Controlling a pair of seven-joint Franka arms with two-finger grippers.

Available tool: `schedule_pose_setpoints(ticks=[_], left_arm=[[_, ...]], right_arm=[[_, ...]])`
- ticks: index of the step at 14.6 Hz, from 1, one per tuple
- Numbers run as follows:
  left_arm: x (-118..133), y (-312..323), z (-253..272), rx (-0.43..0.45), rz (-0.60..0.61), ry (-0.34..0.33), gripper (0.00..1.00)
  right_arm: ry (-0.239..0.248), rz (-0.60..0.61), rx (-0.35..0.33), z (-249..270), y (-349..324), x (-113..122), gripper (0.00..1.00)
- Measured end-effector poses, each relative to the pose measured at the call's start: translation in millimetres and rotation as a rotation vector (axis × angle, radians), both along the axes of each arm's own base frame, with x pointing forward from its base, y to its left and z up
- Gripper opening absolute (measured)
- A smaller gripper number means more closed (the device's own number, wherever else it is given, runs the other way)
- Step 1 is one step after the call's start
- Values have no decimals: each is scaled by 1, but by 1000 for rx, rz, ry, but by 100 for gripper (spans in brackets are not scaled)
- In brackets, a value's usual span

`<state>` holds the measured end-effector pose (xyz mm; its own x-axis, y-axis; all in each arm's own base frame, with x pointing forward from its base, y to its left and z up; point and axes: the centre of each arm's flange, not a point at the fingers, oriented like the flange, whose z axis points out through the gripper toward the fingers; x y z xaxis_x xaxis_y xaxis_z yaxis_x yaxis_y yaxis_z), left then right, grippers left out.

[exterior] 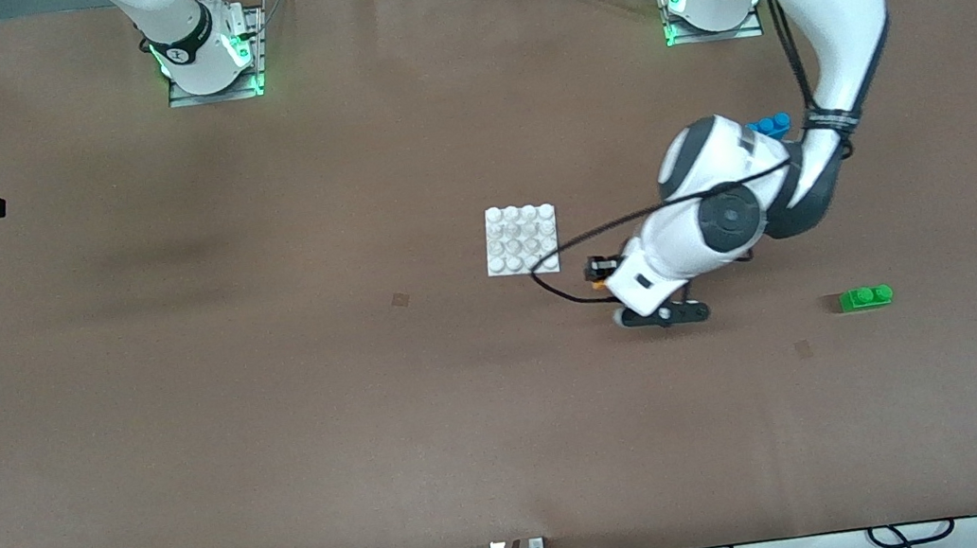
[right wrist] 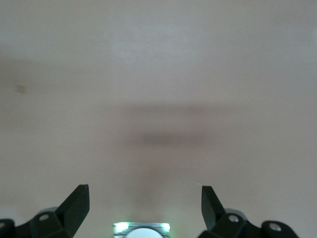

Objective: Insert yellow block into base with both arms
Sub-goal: 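Carry the yellow block over the plate while the right gripper returns to rest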

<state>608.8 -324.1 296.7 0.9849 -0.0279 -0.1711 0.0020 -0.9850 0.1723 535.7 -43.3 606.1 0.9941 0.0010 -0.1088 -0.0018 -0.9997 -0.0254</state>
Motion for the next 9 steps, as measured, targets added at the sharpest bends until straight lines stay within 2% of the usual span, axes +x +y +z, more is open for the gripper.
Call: schedule_pose_setpoints(ticks=[2, 6, 9], left_arm=[[-23, -40, 2, 18, -27, -7, 68], [-71, -68, -5, 33, -67, -125, 68], [-107, -83, -14, 36, -97, -128, 68]], right_arm=[[-16, 8, 22, 5, 8, -2, 100], [-17, 34, 3, 6, 20, -1, 100], [-14, 45, -9, 5, 24, -1, 100]])
